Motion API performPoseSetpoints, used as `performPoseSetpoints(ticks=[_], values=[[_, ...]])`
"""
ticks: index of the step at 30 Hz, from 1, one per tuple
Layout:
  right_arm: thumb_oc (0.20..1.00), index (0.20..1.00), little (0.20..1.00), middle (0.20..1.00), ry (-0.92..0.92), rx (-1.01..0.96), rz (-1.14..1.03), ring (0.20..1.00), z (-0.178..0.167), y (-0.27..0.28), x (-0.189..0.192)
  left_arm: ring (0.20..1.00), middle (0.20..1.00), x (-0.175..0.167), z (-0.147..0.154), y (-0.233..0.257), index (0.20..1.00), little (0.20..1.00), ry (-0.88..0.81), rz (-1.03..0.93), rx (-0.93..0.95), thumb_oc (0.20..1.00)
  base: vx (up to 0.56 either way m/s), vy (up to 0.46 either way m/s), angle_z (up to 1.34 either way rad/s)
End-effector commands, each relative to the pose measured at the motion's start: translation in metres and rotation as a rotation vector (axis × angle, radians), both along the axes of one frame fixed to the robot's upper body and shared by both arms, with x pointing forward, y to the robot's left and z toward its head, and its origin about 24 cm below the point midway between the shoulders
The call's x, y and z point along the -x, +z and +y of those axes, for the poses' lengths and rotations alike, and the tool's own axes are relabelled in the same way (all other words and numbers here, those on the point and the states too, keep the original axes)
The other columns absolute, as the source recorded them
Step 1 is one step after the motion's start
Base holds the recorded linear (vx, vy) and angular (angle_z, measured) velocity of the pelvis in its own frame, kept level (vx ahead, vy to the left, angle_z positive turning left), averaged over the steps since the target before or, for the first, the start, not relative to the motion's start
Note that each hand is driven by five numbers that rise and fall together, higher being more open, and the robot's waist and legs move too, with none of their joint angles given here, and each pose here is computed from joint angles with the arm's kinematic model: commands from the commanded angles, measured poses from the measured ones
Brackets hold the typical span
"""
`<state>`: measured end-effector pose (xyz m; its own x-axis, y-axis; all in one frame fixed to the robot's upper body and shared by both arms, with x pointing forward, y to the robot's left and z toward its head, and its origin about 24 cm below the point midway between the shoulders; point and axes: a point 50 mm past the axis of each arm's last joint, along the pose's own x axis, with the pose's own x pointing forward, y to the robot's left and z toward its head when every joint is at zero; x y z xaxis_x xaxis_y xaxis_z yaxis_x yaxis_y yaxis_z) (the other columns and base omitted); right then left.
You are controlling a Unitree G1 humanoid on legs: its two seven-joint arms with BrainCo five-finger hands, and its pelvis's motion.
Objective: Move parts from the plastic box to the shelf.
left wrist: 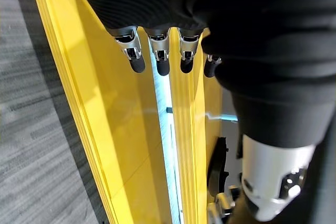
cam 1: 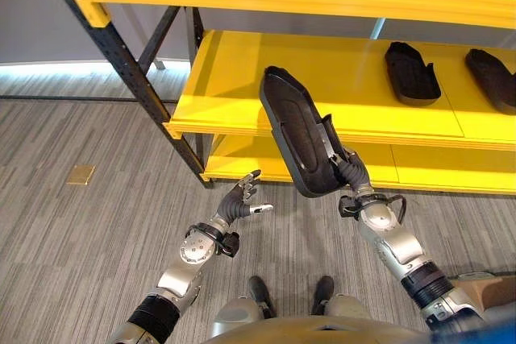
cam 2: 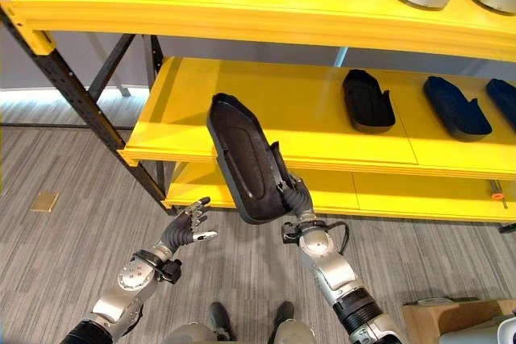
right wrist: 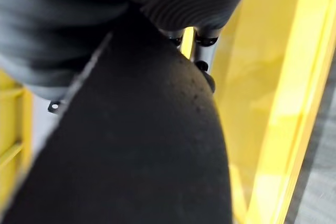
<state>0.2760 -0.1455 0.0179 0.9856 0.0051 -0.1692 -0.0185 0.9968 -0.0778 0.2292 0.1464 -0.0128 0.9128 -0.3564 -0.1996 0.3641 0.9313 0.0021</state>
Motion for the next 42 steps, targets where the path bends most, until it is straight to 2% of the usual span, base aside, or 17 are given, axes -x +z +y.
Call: performPoseSetpoints(ticks=[1, 8, 15, 28, 34, 42], values=[[0.2, 0.2, 0.2, 0.2, -0.033, -0.116, -0.214, 0.2, 0.004, 0.043, -0.015, 1.0, 1.0, -0.014, -0.006, 0.023, 1.0, 1.0, -0.078, -0.113, -0.014, 1.0, 0.19, -0.131, 0.46], [0.2, 0.2, 0.2, 0.2, -0.072, -0.094, -0.196, 0.2, -0.013, 0.037, -0.013, 1.0, 1.0, -0.004, -0.004, 0.015, 1.0, 1.0, -0.115, -0.072, -0.031, 1.0, 0.23, -0.167, 0.5], [0.2, 0.2, 0.2, 0.2, -0.06, -0.055, -0.193, 0.2, -0.011, 0.035, -0.015, 1.0, 1.0, 0.003, -0.006, 0.009, 1.0, 1.0, -0.11, -0.041, -0.017, 1.0, 0.24, -0.198, -0.04], [0.2, 0.2, 0.2, 0.2, -0.016, -0.052, -0.159, 0.2, -0.003, 0.035, -0.02, 1.0, 1.0, -0.004, -0.007, 0.017, 1.0, 1.0, -0.058, -0.078, 0.008, 1.0, 0.12, -0.171, 0.01], [0.2, 0.2, 0.2, 0.2, -0.057, -0.049, -0.135, 0.2, 0.003, 0.03, -0.017, 1.0, 1.0, -0.003, -0.006, 0.018, 1.0, 1.0, -0.033, -0.091, 0.004, 1.0, 0.05, 0.145, 0.06], [0.2, 0.2, 0.2, 0.2, -0.144, -0.067, -0.068, 0.2, -0.008, 0.02, -0.016, 1.0, 1.0, -0.004, -0.006, 0.016, 1.0, 1.0, -0.068, -0.093, 0.012, 1.0, 0.02, 0.256, 0.08]])
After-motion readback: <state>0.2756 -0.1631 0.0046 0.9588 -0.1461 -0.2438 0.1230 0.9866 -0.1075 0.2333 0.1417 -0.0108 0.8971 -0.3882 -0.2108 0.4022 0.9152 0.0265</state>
